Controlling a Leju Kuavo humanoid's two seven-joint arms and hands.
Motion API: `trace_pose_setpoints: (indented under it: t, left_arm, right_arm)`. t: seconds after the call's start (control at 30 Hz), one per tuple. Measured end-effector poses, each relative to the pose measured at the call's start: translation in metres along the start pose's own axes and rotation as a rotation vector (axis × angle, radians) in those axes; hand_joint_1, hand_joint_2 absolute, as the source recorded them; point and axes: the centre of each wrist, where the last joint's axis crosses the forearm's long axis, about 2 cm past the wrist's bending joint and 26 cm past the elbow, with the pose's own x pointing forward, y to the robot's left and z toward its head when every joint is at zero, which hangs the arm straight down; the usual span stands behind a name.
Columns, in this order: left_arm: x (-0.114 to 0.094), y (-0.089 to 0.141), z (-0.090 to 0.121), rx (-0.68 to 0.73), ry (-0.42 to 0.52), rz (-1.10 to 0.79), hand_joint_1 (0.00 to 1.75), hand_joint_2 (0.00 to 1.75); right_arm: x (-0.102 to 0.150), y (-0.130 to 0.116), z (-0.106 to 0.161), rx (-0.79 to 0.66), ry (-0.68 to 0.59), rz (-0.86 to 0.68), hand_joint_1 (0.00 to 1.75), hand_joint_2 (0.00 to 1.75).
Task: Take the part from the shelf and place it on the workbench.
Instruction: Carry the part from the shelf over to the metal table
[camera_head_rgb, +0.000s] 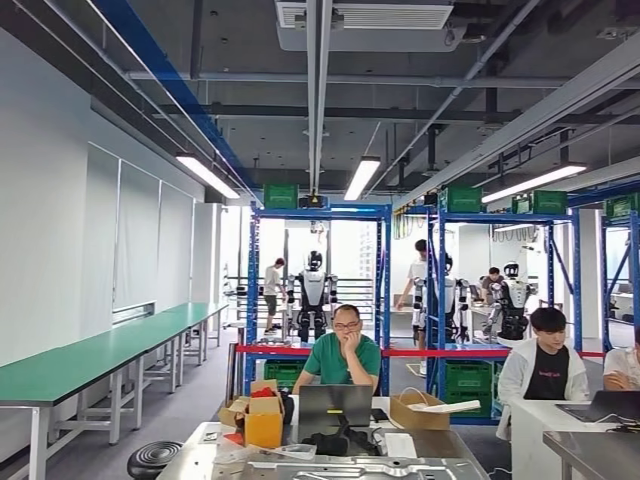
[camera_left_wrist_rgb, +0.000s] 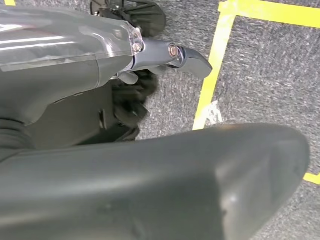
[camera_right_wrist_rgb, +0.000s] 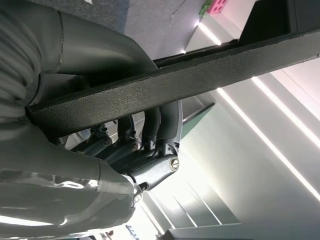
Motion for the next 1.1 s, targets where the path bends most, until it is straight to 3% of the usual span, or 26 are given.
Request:
trace_pose_setpoints:
  t: [1.1]
  left_arm:
    - [0.0007,0.0013,-0.0002,0.003,0.01,-0.001,0.0,1.75]
  right_arm:
    - [-0.0001,0.0001,-0.0006,0.011,-0.004,0.0,1.75,1.75]
